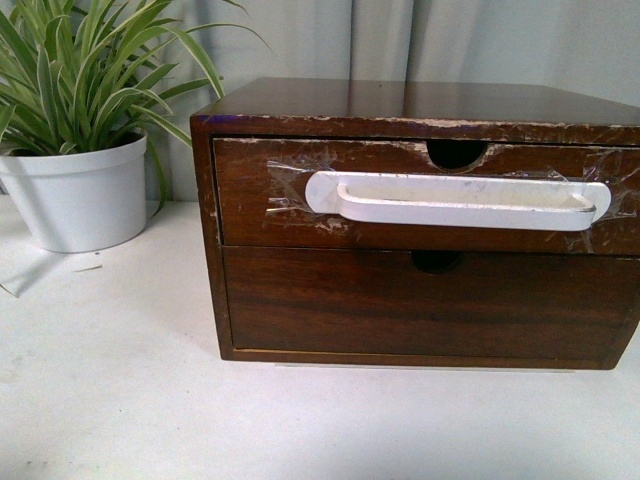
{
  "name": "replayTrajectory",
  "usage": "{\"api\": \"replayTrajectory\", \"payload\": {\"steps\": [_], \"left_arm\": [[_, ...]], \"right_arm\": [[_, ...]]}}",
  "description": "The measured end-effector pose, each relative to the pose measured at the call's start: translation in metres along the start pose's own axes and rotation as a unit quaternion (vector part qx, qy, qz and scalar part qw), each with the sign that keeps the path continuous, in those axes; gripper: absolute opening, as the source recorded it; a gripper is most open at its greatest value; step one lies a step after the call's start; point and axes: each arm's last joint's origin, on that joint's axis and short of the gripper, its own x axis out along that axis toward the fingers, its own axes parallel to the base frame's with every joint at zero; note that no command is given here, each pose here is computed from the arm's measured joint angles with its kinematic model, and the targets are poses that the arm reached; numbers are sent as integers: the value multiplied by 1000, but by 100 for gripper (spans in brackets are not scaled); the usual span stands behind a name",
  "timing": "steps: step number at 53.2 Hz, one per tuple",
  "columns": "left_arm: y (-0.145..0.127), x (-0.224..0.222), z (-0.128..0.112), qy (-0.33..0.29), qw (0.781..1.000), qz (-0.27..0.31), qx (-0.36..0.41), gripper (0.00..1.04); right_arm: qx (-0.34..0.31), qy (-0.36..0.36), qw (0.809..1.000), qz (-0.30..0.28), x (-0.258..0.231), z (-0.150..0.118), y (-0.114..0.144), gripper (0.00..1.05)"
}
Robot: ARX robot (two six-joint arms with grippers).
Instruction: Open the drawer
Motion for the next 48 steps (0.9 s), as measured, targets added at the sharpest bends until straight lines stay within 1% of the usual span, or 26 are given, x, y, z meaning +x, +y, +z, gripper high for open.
{"api": "replayTrajectory", "payload": {"steps": [1, 3, 5, 7, 8, 13, 18, 19, 21, 25, 28, 30, 40, 41, 48], "left_arm": [[0, 0, 0, 5, 1000, 10, 0, 99], [-2, 1, 0, 21, 999, 50, 4, 99], [-4, 2, 0, 29, 998, 58, 9, 99], [-8, 4, 3, 36, 998, 47, 17, 99], [-9, 5, 5, 40, 998, 36, 24, 99], [-23, 15, 23, 68, 992, -70, 84, 99], [-34, 27, 43, 69, 973, -160, 153, 99], [-35, 28, 45, 68, 970, -169, 163, 99], [-40, 33, 52, 67, 958, -202, 191, 99], [-51, 46, 71, 63, 924, -284, 250, 99], [-59, 53, 82, 65, 900, -336, 269, 99], [-65, 58, 92, 68, 881, -370, 288, 99], [-88, 75, 125, 79, 807, -469, 352, 99], [-89, 75, 127, 81, 804, -473, 352, 99], [-107, 86, 146, 92, 758, -522, 379, 99]], "right_arm": [[1, 5, 1000, 5, 0, 0, 0, 96], [5, 16, 1000, 15, 2, 1, 0, 96], [5, 27, 999, 28, 3, 5, 0, 96], [3, 34, 999, 39, 5, 9, 0, 96], [-5, 38, 998, 47, 6, 15, -1, 96], [-51, 49, 994, 79, 16, 43, -3, 96], [-106, 72, 985, 112, 26, 61, -2, 96], [-114, 78, 983, 120, 28, 64, -1, 96], [-139, 85, 977, 136, 32, 72, -1, 96], [-190, 91, 963, 169, 40, 93, 1, 96], [-220, 95, 953, 184, 46, 105, 2, 96], [-234, 99, 947, 196, 49, 111, 3, 96], [-282, 121, 918, 249, 62, 138, 5, 96], [-287, 123, 915, 254, 64, 140, 5, 96], [-315, 139, 898, 273, 74, 152, 4, 96]]}}
